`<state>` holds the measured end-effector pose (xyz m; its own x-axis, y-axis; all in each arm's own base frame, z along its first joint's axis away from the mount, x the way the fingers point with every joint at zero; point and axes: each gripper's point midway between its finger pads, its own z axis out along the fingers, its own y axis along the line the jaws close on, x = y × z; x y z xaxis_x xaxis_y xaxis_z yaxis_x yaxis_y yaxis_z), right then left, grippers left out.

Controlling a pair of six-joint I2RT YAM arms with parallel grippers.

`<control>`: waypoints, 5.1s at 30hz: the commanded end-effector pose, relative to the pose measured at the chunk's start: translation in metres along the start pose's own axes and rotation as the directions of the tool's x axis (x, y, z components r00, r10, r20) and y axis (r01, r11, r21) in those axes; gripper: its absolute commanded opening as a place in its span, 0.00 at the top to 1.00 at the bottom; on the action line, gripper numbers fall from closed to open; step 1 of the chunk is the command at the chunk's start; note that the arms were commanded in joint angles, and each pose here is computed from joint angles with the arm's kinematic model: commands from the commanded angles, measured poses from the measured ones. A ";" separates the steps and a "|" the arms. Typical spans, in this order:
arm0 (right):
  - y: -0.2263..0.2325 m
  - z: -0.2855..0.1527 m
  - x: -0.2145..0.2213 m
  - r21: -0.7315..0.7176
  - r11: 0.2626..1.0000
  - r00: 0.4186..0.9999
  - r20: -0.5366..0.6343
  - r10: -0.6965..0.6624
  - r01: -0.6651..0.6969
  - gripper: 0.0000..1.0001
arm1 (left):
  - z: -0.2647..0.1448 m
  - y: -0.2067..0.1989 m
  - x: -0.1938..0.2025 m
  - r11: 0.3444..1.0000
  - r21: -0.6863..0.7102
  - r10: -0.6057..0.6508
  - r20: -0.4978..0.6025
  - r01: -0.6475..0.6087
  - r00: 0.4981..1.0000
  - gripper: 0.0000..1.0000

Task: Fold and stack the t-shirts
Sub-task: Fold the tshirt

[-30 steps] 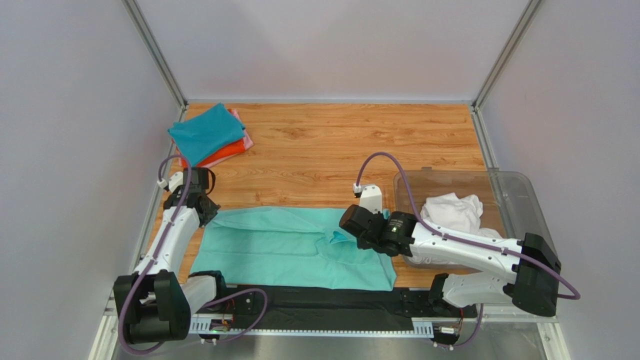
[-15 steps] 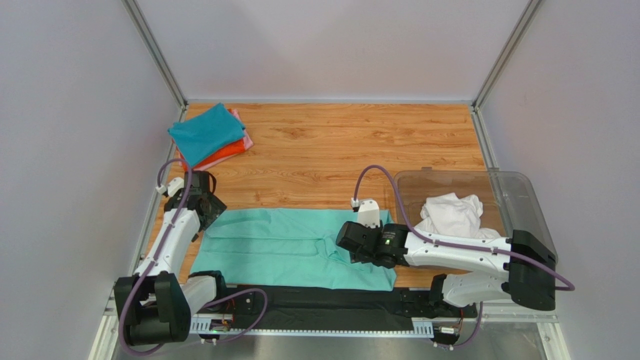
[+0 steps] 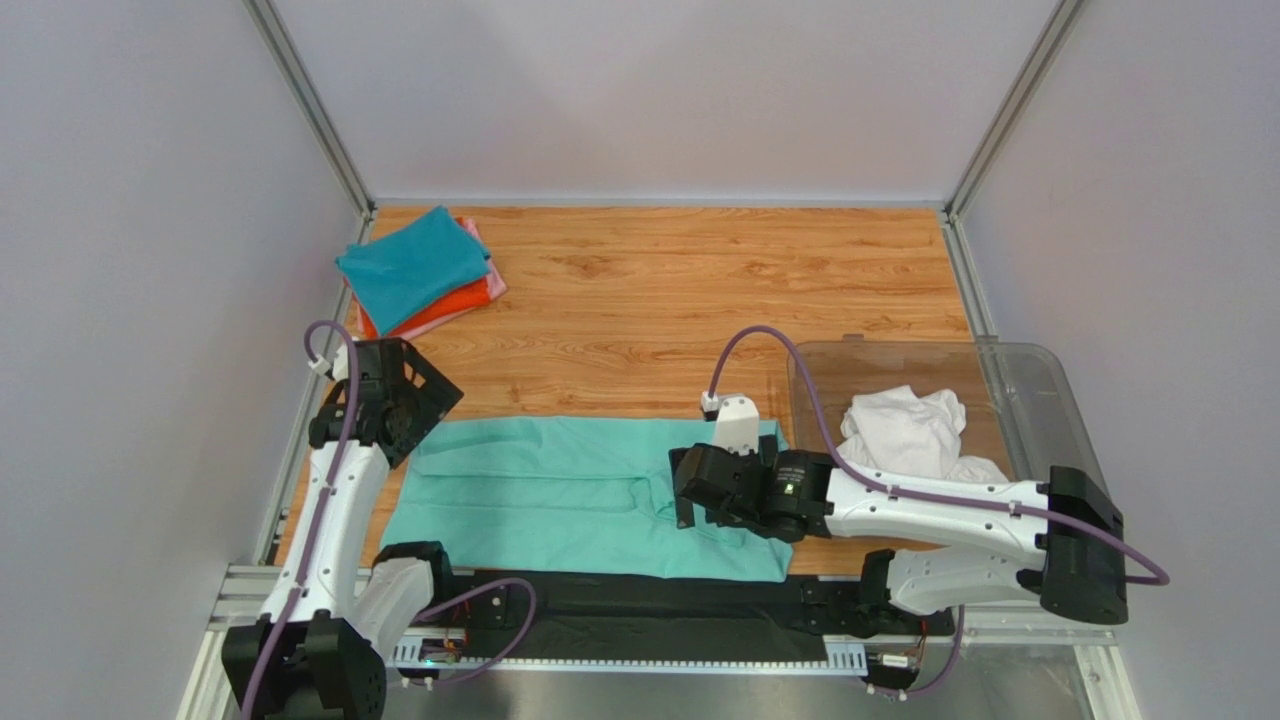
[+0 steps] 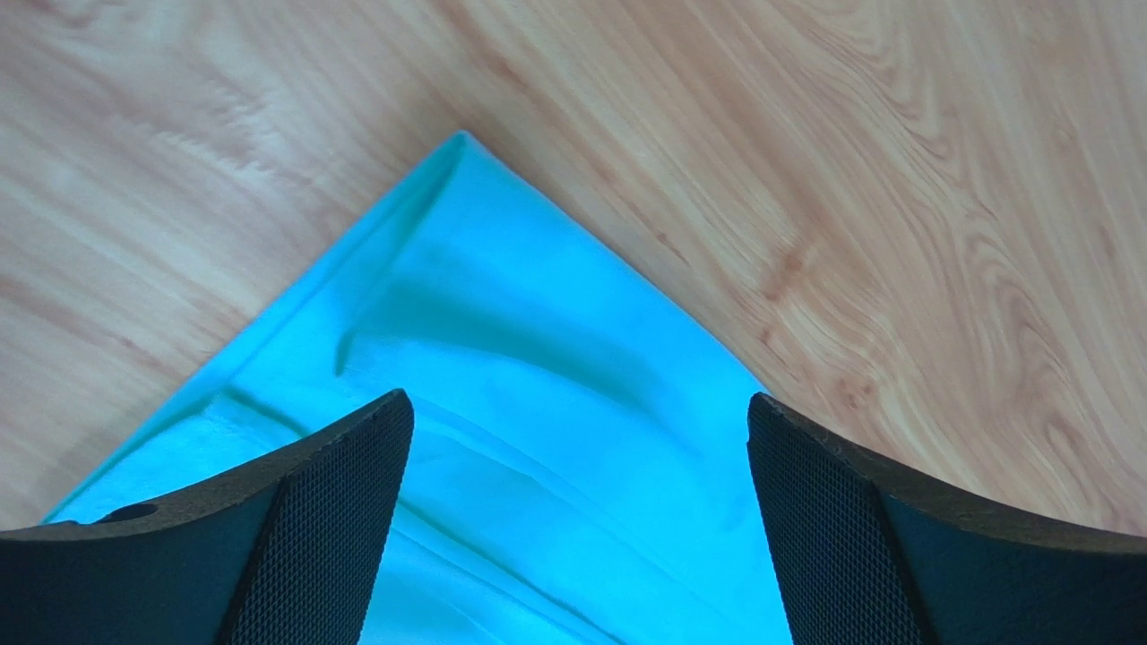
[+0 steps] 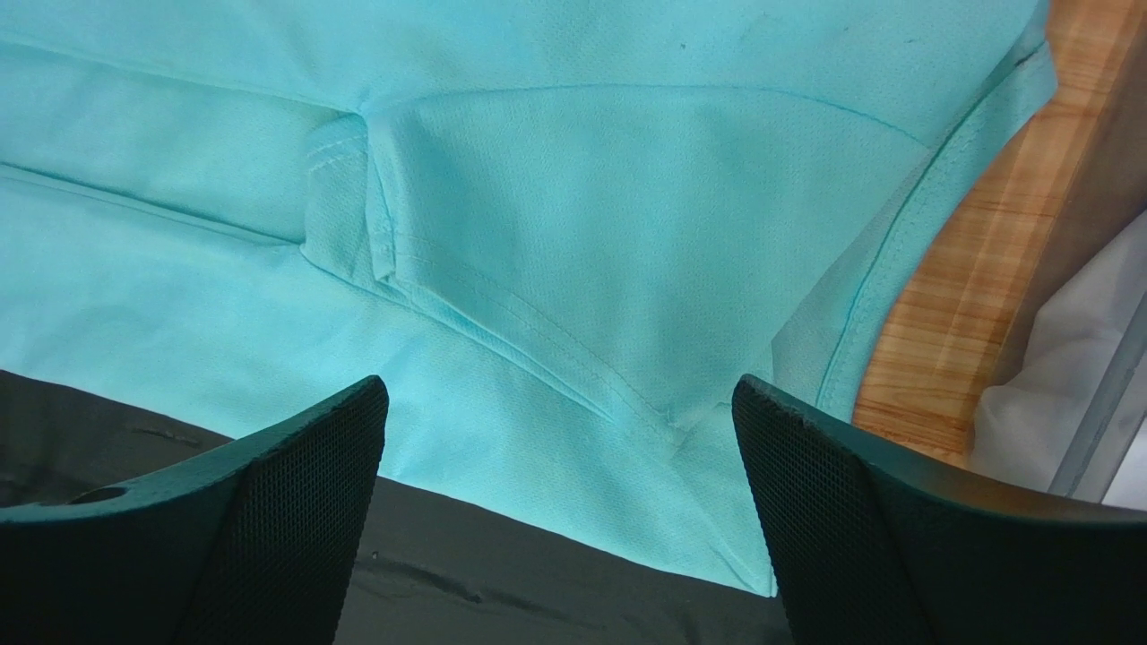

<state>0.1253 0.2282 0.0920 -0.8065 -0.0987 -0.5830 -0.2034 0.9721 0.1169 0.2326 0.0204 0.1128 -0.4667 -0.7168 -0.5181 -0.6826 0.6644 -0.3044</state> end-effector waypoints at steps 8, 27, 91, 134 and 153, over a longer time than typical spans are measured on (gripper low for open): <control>0.007 0.007 -0.034 0.087 0.996 0.994 0.114 0.004 -0.014 0.00 | 0.007 -0.044 0.021 0.975 0.211 0.095 -0.095 -0.073 0.991 0.00; -0.014 0.082 0.016 0.148 0.976 0.977 -0.119 0.180 -0.161 0.00 | 0.059 -0.002 0.073 0.993 0.051 0.120 -0.267 -0.111 0.956 0.00; -0.021 0.293 -0.244 -0.132 0.981 0.970 -0.177 -0.165 0.143 0.00 | -0.013 -0.054 0.206 0.893 0.415 0.340 -0.371 -0.174 0.864 0.00; -0.011 0.132 -0.387 -0.257 0.929 0.951 0.226 -0.210 0.266 0.00 | -0.117 -0.137 0.265 0.624 0.671 0.694 -0.239 -0.401 0.679 0.00; 0.002 0.052 -0.171 -0.134 0.990 0.997 0.054 0.049 -0.042 0.00 | -0.073 0.003 0.244 0.698 0.506 0.696 -0.315 -0.506 0.646 0.05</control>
<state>0.2919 0.2477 0.1064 -0.8674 -0.1879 -0.4607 -0.3085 0.9295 0.2019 0.0768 -0.1696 0.0439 -0.9534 -0.0460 -0.2982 0.0625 0.9368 -0.3444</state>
